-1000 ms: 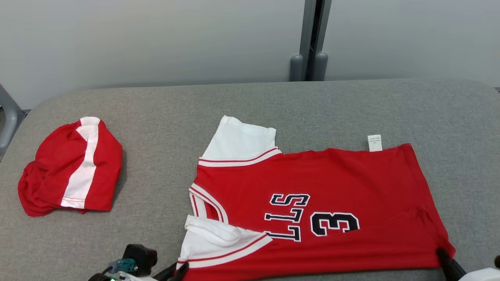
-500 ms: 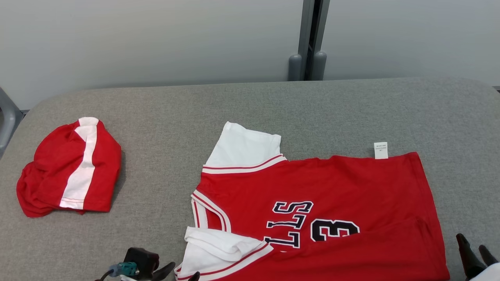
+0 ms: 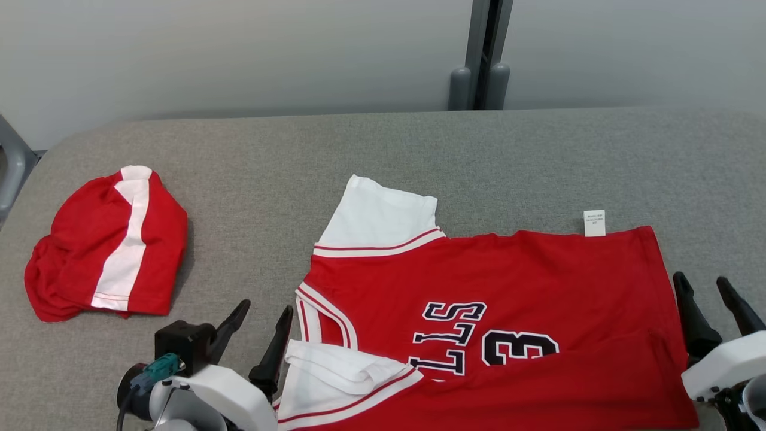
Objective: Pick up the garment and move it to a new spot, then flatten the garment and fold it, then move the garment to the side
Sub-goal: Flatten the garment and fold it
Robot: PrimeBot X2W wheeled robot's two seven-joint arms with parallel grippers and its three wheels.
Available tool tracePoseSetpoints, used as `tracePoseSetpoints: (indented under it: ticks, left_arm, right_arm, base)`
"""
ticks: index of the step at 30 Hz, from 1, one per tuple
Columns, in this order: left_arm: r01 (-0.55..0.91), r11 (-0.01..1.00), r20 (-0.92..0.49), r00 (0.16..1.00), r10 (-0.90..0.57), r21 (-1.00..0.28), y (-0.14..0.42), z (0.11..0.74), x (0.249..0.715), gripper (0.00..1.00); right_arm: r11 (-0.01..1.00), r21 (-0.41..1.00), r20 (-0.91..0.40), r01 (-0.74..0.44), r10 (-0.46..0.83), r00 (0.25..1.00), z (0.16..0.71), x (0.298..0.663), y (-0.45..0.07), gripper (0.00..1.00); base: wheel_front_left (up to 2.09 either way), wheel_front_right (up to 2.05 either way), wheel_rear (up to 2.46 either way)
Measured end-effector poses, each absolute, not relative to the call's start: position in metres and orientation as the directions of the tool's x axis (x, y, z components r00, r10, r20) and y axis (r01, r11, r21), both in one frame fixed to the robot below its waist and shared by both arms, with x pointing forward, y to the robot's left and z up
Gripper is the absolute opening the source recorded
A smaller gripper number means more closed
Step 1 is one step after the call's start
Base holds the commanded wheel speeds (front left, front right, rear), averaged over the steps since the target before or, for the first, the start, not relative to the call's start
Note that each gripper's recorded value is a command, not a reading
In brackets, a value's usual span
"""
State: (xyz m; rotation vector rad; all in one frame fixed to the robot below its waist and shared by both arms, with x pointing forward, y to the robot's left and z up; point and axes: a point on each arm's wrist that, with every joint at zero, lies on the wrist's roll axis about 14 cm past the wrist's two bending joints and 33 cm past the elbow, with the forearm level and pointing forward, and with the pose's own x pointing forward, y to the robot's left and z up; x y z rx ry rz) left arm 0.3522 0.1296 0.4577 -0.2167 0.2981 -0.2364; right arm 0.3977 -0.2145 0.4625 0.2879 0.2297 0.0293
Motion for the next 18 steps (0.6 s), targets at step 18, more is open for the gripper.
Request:
tracePoseSetpoints:
  ticks: [18]
  left_arm:
    - [0.292, 0.951, -0.296, 0.904, -0.309, -0.099, 0.102, 0.429, 0.478, 1.00]
  right_arm:
    - [0.986, 0.127, -0.197, -0.109, 0.133, 0.971, 0.459, 0.464, -0.200, 1.00]
  base:
    - [0.00, 0.00, 0.00]
